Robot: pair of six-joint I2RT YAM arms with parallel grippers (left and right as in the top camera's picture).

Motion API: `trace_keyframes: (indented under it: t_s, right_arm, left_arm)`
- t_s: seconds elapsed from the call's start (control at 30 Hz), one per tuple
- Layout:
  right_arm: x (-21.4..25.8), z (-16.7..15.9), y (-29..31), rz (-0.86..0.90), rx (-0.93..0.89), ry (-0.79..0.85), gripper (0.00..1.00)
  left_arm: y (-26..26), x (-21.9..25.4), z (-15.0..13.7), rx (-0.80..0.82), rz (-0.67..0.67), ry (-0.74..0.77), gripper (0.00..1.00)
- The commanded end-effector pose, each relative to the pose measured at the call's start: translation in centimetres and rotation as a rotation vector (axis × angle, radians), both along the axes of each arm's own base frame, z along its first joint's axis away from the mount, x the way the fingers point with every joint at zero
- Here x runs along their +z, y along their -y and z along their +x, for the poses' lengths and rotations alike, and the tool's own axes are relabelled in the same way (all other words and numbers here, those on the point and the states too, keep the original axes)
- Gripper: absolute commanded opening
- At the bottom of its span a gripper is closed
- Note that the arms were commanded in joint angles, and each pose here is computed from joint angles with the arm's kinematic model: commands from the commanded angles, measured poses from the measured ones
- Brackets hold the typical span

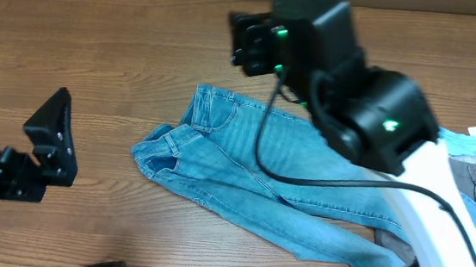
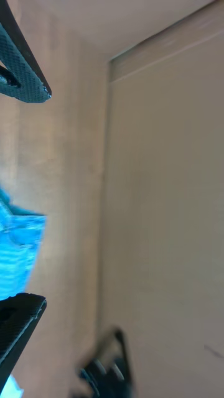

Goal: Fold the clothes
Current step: 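Drag the light-blue jeans leftward onto the table center with the right gripper, then grasp the jeans waistband with the left gripper and pull it left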

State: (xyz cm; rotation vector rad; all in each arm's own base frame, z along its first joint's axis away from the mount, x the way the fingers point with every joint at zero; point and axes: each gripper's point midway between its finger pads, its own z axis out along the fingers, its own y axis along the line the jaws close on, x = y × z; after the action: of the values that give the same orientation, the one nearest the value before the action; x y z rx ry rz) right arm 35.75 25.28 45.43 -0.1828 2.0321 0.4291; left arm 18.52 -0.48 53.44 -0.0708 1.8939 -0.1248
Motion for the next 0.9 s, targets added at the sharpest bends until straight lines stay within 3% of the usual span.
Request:
trace_keyframes:
  t_s: [0.0,0.17,0.33,0.6,0.77,0.87]
  right_arm:
    - [7.3,-3.8,5.5,0.123,-0.069,0.149,0.71]
    - [10.1,-7.7,8.7,0.186,-0.073,0.2,0.71]
    - [9.9,-9.8,10.4,0.209,-0.087,0.166,0.71]
    - [7.5,-9.9,10.5,0.16,-0.098,0.08,0.72]
    - [5.7,-9.1,9.8,0.117,-0.102,0.028,0.72]
    - [4.5,-8.7,9.5,0.083,-0.104,-0.007,0.77]
  left_arm:
    - [0.7,-3.9,4.2,-0.087,-0.059,-0.186,1.0]
    - [2.6,-9.8,9.3,-0.255,-0.103,-0.438,1.0]
    - [5.2,-16.5,14.5,-0.371,-0.086,-0.668,1.0]
    - [6.2,-29.1,23.2,-0.319,0.07,-0.95,1.0]
    - [7.0,-37.1,25.6,-0.34,0.054,-1.113,1.0]
    - [7.6,-41.7,26.6,-0.373,0.044,-1.185,0.97]
